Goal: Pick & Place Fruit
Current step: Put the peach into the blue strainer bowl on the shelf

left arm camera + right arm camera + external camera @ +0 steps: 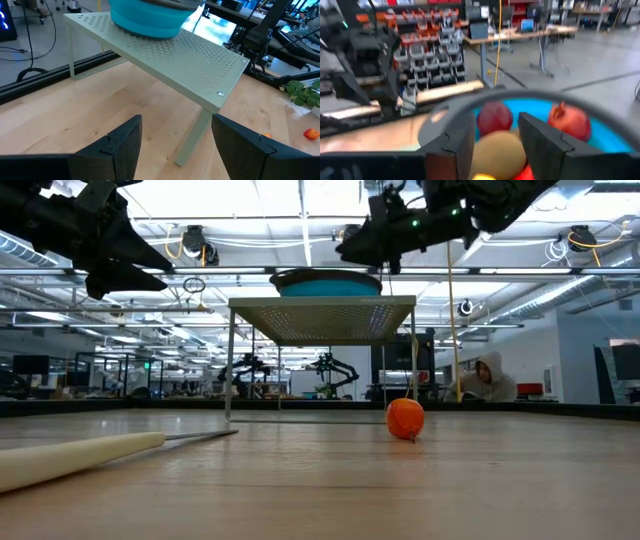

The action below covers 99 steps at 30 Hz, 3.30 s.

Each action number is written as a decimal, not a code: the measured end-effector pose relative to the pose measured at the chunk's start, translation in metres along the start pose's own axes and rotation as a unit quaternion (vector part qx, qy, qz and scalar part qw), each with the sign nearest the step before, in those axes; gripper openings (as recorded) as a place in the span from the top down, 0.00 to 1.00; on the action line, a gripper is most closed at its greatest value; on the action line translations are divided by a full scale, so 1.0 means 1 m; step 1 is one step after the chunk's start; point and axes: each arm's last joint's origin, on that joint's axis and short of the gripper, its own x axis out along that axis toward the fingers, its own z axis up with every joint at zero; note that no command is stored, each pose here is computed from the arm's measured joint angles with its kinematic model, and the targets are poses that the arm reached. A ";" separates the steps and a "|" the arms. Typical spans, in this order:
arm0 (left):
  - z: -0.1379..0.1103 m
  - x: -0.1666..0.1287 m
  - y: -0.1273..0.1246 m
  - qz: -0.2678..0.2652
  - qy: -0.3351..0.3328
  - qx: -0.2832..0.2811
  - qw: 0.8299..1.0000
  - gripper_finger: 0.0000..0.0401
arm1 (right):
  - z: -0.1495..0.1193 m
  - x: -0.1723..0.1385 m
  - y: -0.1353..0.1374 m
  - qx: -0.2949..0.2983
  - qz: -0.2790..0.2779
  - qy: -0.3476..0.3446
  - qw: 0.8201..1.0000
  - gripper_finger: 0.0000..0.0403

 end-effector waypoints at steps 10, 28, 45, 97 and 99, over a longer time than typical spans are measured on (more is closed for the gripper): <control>0.000 0.000 0.000 0.000 0.000 0.013 1.000 0.40 | 0.025 -0.036 0.030 -0.021 0.041 0.010 0.999 0.91; 0.001 0.000 0.000 -0.003 -0.003 0.009 1.000 0.40 | 0.024 -0.066 0.112 -0.047 0.214 0.051 0.974 1.00; 0.001 0.000 -0.001 -0.004 -0.003 0.007 1.000 0.40 | -0.030 -0.084 0.184 -0.089 0.346 0.129 0.925 1.00; 0.000 0.000 -0.001 -0.010 0.001 -0.058 0.998 0.40 | -0.150 -0.045 0.225 -0.312 0.367 0.256 0.838 0.87; 0.000 0.000 -0.001 -0.010 0.001 -0.058 0.998 0.40 | -0.150 -0.045 0.225 -0.312 0.367 0.256 0.838 0.84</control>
